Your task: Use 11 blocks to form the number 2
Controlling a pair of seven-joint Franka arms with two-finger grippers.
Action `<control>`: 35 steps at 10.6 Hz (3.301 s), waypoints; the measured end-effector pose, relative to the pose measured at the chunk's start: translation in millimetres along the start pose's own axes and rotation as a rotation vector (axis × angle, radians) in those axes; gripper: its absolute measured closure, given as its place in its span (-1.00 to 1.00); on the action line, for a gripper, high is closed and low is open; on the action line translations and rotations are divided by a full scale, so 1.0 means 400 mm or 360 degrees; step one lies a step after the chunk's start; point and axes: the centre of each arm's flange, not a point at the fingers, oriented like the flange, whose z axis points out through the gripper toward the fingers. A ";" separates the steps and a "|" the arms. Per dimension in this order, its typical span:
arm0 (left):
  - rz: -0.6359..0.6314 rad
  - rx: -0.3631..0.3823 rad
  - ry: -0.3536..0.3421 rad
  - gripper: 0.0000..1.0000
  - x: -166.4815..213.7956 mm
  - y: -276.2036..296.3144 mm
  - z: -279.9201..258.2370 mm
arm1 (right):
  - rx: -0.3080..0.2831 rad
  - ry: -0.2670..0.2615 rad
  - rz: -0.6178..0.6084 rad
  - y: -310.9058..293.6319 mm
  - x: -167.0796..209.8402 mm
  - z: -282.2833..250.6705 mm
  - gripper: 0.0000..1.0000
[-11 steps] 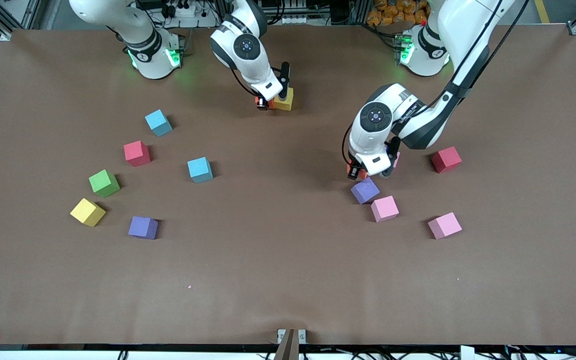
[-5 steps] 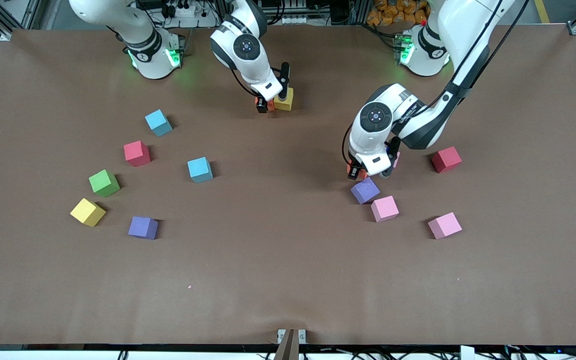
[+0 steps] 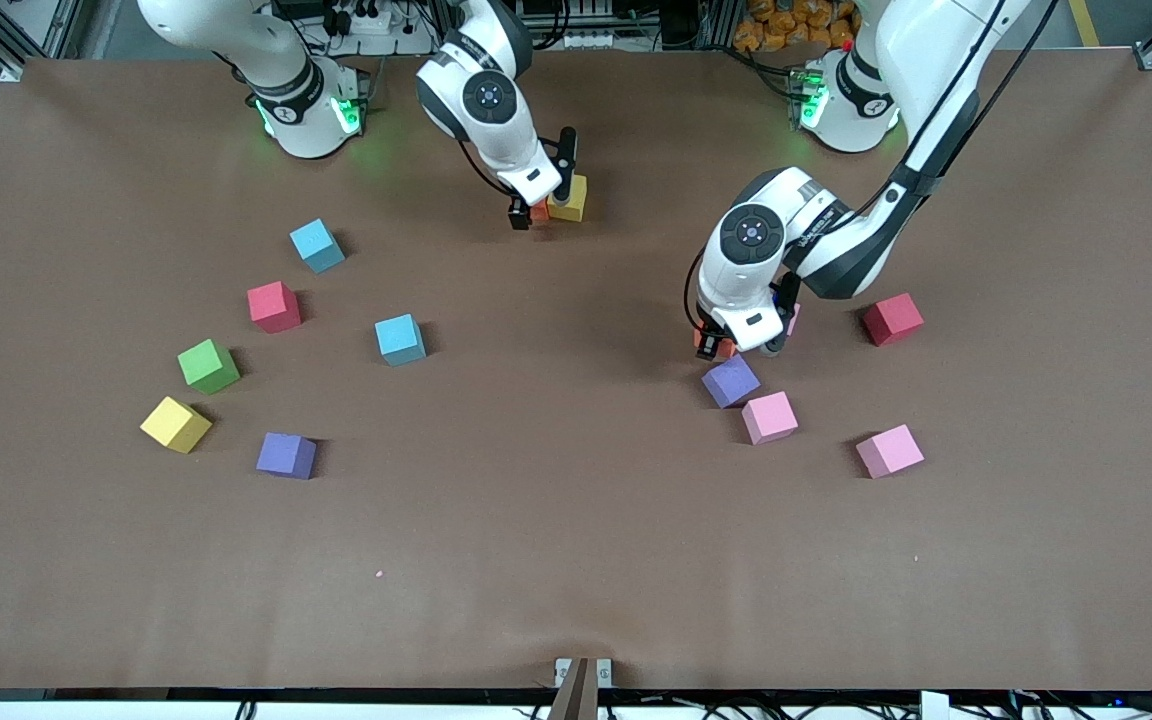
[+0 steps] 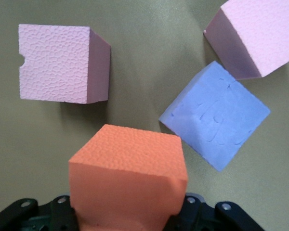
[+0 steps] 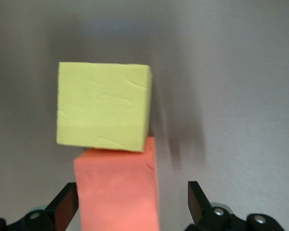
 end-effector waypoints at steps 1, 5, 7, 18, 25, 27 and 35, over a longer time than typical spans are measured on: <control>-0.0047 -0.0005 -0.0005 -0.24 -0.010 -0.001 -0.005 | 0.0001 0.0006 0.0010 0.018 -0.008 -0.015 -1.00; -0.0259 -0.0003 -0.0038 -0.24 -0.106 -0.035 -0.027 | 0.0053 -0.0049 -0.0032 0.027 -0.025 -0.015 -1.00; -0.0331 0.0025 -0.0053 -0.22 -0.120 -0.046 -0.025 | 0.0109 -0.0101 -0.0040 0.027 -0.026 -0.021 -1.00; -0.0434 0.0170 -0.0287 -0.22 -0.317 -0.282 -0.043 | -0.0136 0.0225 0.0518 0.506 -0.510 -0.508 -1.00; -0.0480 0.0253 -0.0341 -0.22 -0.487 -0.402 0.024 | -0.0441 0.0408 0.0892 0.752 -0.791 -0.591 -1.00; -0.0477 0.0243 -0.0321 -0.22 -0.497 -0.410 0.061 | -0.0466 0.0319 0.0689 0.832 -0.782 -0.554 -1.00; -0.0463 0.0258 -0.0277 -0.22 -0.541 -0.438 0.141 | -0.0449 0.0166 0.0262 0.998 -0.771 -0.368 -1.00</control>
